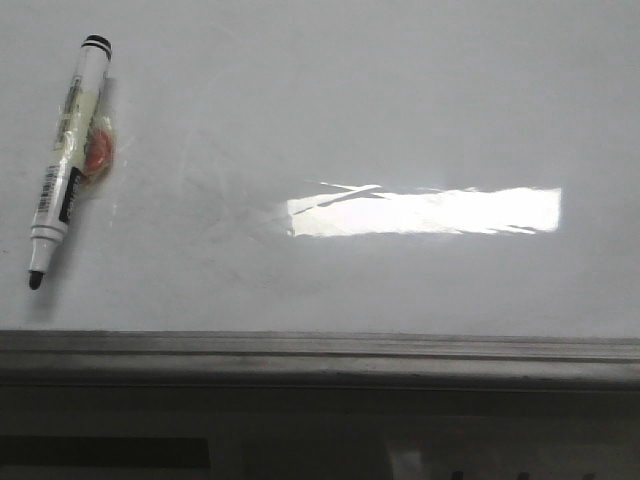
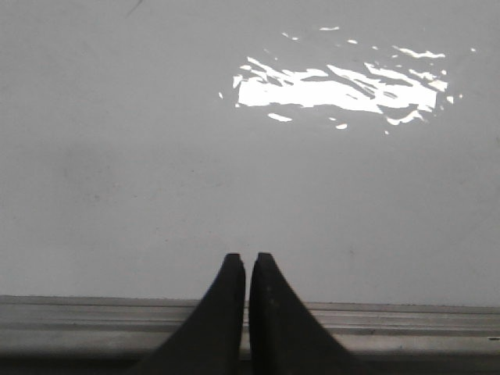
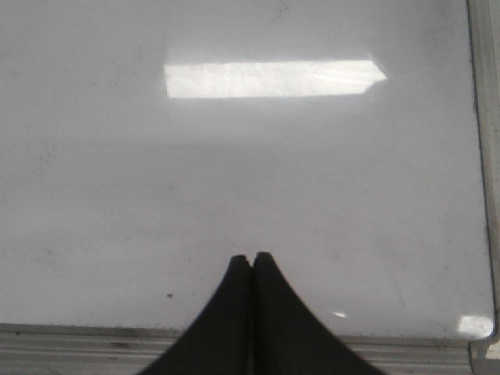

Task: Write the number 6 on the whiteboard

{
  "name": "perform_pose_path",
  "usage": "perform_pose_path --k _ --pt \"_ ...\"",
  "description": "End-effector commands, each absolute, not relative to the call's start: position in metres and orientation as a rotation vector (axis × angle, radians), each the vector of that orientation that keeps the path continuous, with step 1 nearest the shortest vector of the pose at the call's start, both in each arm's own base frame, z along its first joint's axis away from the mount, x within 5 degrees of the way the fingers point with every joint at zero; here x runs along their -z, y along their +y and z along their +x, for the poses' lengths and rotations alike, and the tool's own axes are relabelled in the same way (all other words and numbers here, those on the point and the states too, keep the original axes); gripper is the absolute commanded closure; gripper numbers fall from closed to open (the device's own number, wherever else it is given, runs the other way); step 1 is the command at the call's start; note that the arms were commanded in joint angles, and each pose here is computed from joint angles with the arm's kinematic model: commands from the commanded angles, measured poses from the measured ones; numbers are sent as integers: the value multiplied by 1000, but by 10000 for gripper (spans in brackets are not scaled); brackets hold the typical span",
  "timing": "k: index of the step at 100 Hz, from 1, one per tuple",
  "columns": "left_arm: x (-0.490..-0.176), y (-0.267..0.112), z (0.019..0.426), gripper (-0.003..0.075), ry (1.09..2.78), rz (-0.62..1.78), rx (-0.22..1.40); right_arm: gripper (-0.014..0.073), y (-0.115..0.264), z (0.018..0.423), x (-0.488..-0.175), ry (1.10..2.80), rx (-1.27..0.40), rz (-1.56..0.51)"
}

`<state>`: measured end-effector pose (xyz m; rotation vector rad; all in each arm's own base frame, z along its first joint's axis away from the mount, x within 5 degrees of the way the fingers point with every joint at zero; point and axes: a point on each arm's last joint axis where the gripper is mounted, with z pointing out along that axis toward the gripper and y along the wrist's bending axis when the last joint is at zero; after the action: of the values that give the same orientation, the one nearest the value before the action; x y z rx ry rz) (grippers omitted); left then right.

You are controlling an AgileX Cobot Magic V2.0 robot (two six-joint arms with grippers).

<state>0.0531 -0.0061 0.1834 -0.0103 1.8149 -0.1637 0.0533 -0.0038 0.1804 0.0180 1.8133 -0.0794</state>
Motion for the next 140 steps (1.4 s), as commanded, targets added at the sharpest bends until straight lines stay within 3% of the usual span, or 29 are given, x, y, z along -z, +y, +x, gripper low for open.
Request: perform_pose_path --k 1,104,140 --pt "-182 -7 53 741 1758 -12 185 659 -4 53 -178 1793 86 9" --pt "-182 -6 53 741 1749 5 160 659 -4 53 -178 1793 86 9" --pt "-196 -5 55 741 1600 47 117 659 -4 54 -182 1748 87 8"
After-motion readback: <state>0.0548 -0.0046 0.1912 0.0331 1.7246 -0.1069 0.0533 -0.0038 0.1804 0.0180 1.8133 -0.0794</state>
